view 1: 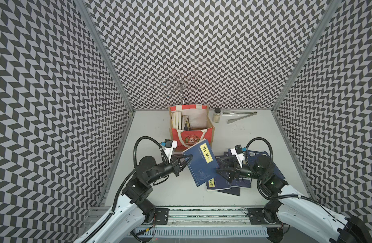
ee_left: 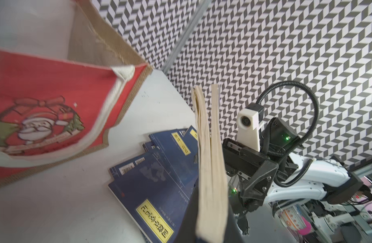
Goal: Put the books into the canvas bag
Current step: Pick up the book from the book.
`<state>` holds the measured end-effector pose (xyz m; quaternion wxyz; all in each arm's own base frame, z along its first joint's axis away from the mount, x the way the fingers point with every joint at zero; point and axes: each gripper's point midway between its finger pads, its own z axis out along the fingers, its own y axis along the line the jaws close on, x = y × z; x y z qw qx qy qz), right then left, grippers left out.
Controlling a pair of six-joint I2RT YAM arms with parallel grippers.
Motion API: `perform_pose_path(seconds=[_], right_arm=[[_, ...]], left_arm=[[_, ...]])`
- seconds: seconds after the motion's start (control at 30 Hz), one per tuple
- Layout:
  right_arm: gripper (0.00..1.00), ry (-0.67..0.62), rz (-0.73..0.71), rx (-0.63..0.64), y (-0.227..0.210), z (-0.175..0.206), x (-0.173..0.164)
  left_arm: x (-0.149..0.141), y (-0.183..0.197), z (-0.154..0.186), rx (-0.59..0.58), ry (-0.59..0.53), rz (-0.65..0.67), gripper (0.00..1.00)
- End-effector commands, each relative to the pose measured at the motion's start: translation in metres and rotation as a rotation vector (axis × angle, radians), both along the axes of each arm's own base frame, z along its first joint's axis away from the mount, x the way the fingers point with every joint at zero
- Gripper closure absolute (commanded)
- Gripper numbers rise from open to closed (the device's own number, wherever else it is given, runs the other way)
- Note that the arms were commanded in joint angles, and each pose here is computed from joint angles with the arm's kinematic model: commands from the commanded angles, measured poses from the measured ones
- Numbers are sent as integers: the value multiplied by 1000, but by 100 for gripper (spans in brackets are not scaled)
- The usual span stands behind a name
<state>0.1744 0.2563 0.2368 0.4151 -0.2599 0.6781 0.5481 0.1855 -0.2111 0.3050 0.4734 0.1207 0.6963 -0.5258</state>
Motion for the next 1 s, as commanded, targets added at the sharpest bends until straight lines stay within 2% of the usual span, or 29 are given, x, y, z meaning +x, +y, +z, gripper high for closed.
perform_pose_path(seconds=[0.0,0.1,0.2,0.57,0.93,0.97], right_arm=[[1,-37,-91,132,-6,39,13],[0,-18,-69,190,-4,52,11],[1,16,-25,192,5,53,12],[1,94,21,244,37,50,16],[0,89,63,297,54,60,19],[3,85,67,306,54,62,18]], left_arm=[[11,24,33,-108,-112,159,100],[7,39,46,-209,-174,215,100],[8,46,50,-254,-200,245,100],[10,46,47,-296,-233,251,100],[5,38,44,-323,-218,197,100],[5,38,43,-320,-216,195,100]])
